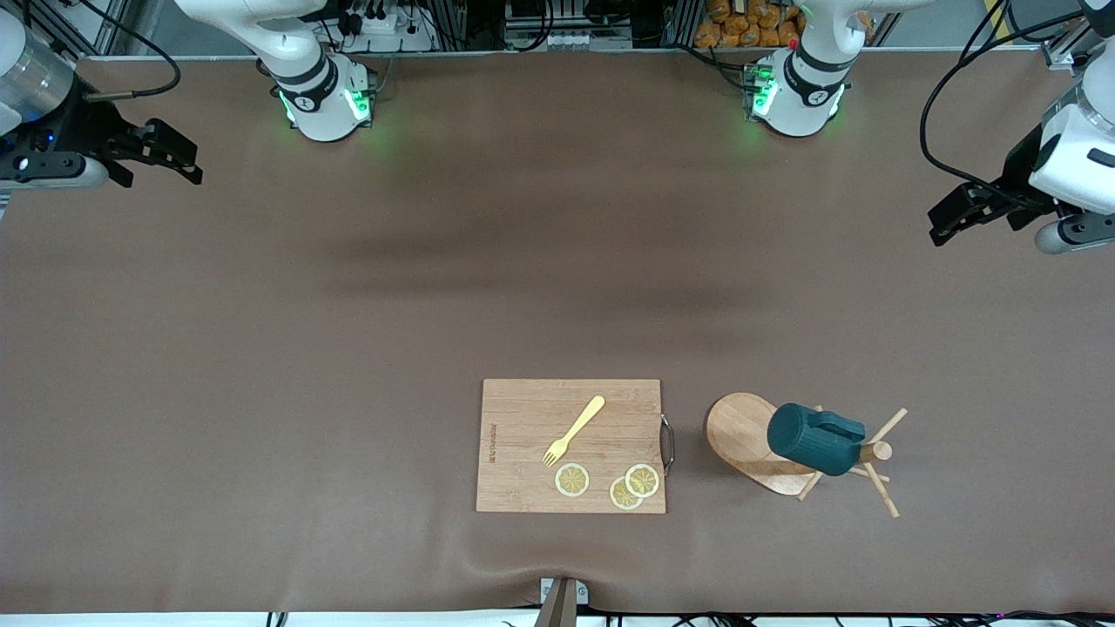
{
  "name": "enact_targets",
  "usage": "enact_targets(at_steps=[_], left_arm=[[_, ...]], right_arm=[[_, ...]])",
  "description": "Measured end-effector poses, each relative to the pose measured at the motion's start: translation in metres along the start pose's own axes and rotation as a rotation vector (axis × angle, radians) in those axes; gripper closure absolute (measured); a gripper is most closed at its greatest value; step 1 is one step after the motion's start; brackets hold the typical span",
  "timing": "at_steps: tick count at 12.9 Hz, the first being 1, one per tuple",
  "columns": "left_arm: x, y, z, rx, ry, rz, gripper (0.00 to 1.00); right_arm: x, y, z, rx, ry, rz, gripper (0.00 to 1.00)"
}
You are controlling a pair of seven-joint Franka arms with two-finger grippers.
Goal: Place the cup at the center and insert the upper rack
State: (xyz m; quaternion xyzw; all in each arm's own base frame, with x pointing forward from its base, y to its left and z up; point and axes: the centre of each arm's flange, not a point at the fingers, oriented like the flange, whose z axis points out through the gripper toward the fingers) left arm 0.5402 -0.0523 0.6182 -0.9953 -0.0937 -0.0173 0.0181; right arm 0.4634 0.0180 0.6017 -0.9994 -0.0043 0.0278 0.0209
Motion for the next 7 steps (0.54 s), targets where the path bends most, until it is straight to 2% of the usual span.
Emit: enact_targets(at_steps=[7], left_arm=[[0.002, -0.011, -0.003, -0.040, 0.021, -0.013, 0.00]], right_arm=[[0.000, 0.001, 0.000, 0.001, 0.000, 0.002, 0.00]])
